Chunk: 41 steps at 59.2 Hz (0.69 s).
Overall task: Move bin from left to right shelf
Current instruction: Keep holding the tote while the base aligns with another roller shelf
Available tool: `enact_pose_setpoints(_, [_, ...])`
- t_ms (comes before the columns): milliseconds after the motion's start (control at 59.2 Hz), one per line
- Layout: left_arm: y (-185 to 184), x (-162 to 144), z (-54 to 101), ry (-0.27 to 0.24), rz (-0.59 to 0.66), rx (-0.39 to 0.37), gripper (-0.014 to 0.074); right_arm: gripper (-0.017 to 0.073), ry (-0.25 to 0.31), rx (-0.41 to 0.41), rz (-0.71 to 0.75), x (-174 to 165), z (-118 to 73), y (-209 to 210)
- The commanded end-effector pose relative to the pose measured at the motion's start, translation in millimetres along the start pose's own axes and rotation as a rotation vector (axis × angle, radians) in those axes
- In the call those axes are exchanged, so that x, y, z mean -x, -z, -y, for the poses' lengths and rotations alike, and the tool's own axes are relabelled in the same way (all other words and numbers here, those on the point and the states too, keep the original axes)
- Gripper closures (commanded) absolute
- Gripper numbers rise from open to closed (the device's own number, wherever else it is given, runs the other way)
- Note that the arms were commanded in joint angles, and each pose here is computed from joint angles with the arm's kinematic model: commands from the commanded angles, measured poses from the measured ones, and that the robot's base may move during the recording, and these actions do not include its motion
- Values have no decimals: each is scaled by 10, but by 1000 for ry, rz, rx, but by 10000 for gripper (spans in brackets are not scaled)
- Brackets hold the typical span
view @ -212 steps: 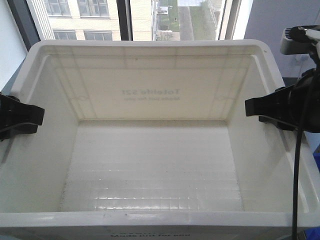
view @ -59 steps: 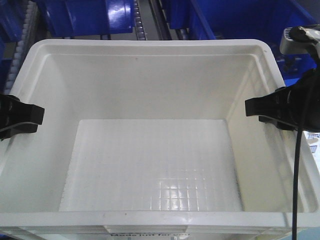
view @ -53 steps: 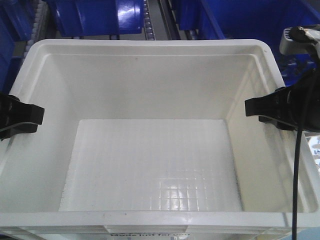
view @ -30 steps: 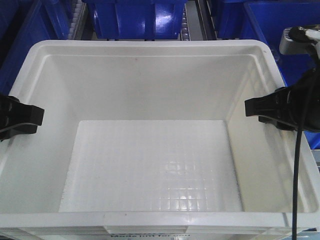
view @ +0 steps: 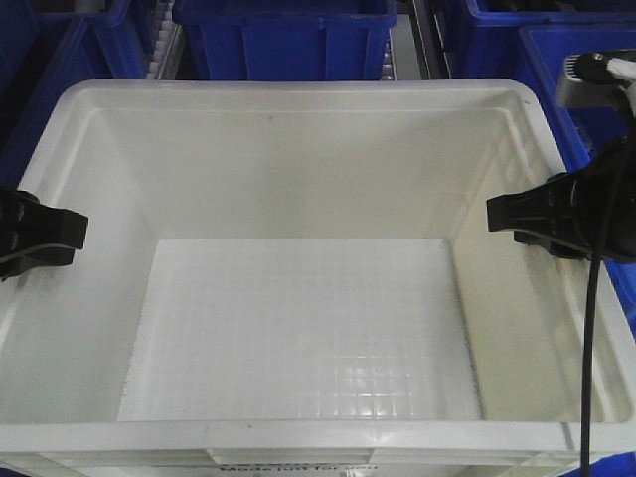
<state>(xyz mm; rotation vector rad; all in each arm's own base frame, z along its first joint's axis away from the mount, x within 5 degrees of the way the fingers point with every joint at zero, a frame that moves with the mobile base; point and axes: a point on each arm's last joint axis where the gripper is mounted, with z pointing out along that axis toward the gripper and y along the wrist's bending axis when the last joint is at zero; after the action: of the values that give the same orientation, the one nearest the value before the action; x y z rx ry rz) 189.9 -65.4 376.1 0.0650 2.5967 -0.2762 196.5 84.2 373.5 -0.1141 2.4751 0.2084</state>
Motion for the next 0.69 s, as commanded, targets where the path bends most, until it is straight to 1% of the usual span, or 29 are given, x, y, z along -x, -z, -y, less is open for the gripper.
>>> enact_pose_setpoints(0, [191, 90, 20, -44, 146, -21, 600, 547, 43, 12, 185, 164, 18, 208])
enact_pose_setpoints(675, [191, 90, 20, -44, 146, -21, 600, 547, 43, 12, 185, 164, 18, 208])
